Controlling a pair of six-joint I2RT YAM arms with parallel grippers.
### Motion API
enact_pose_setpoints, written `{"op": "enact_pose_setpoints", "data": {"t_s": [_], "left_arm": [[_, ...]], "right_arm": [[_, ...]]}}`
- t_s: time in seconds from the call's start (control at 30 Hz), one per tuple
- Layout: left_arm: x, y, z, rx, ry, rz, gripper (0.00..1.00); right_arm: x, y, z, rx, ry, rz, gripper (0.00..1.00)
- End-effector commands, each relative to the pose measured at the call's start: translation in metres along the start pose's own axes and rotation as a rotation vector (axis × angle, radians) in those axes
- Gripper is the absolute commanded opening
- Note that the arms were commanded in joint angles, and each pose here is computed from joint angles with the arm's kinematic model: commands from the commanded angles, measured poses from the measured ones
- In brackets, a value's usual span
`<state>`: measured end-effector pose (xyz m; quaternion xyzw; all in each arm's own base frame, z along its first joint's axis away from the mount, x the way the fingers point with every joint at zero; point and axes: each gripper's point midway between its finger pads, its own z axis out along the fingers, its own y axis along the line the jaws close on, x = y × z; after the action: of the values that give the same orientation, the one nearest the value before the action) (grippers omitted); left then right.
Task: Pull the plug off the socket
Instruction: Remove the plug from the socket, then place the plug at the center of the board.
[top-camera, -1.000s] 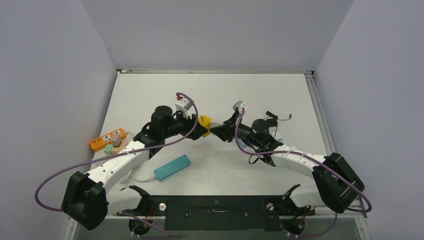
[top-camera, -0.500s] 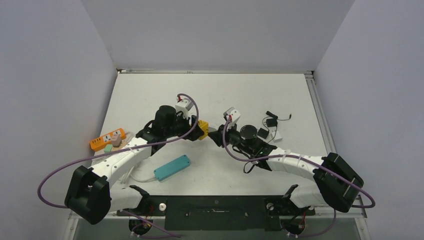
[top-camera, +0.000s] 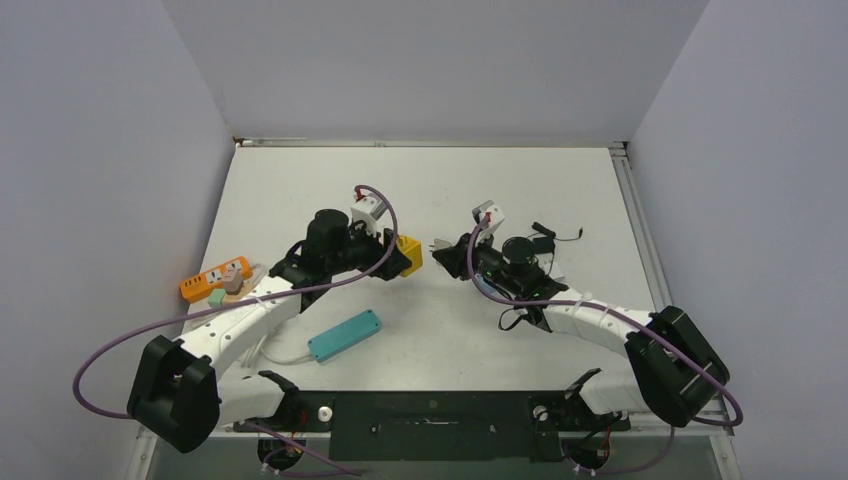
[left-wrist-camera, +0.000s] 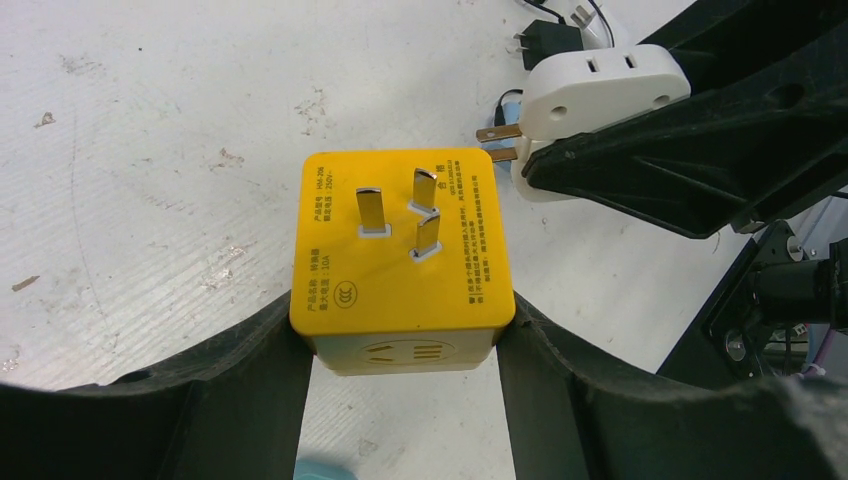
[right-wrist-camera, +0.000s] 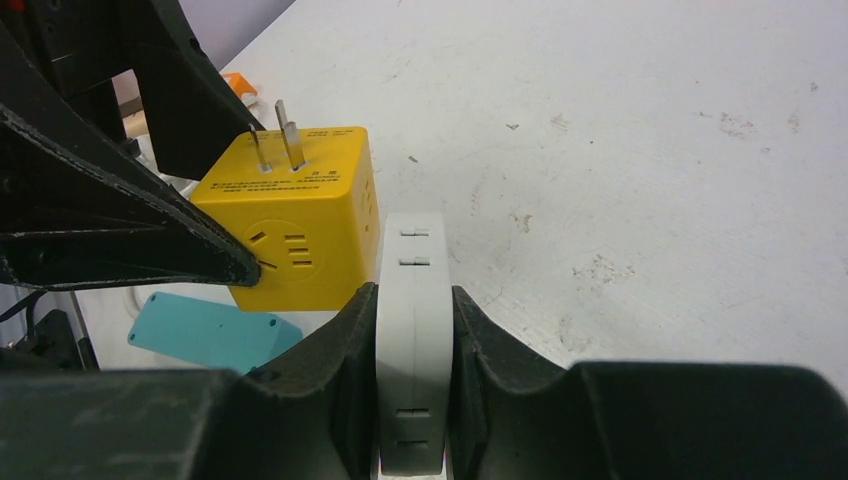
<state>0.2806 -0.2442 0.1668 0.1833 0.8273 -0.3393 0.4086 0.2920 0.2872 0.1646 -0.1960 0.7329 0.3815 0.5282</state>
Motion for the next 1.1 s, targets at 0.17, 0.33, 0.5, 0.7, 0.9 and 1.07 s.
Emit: {"op": "enact_pose_setpoints", "data": {"t_s": [0.17,0.33,0.5,0.7,0.9,1.07], "left_arm": [[-0.039,-0.009,-0.009,0.027,-0.122,0.035,0.00],[-0.033,-0.009,-0.004,0.033,-0.097,0.007,0.00],[-0.033,-0.009,-0.005,0.017,-0.097,0.007,0.00],[-0.027,-0.010,-0.008,-0.017,-0.076,0.045,0.00],[-0.018,-0.017,-0.005,-0.039,-0.035,0.112,0.00],[-0.012,-0.022,-0.003,-0.041,-0.014,0.142,0.00]], "right_arm": [[-0.038,-0.054,-0.028,0.290,-0.117,0.046,0.05],[-0.022,-0.107,-0.058,0.444,-0.104,0.145,0.05],[0.007,-0.150,-0.075,0.544,-0.045,0.222,0.05],[0.024,-0.170,-0.072,0.580,-0.010,0.255,0.06],[0.047,-0.185,-0.070,0.633,0.047,0.286,0.20],[0.050,-0.189,-0.069,0.651,0.061,0.291,0.32]]}}
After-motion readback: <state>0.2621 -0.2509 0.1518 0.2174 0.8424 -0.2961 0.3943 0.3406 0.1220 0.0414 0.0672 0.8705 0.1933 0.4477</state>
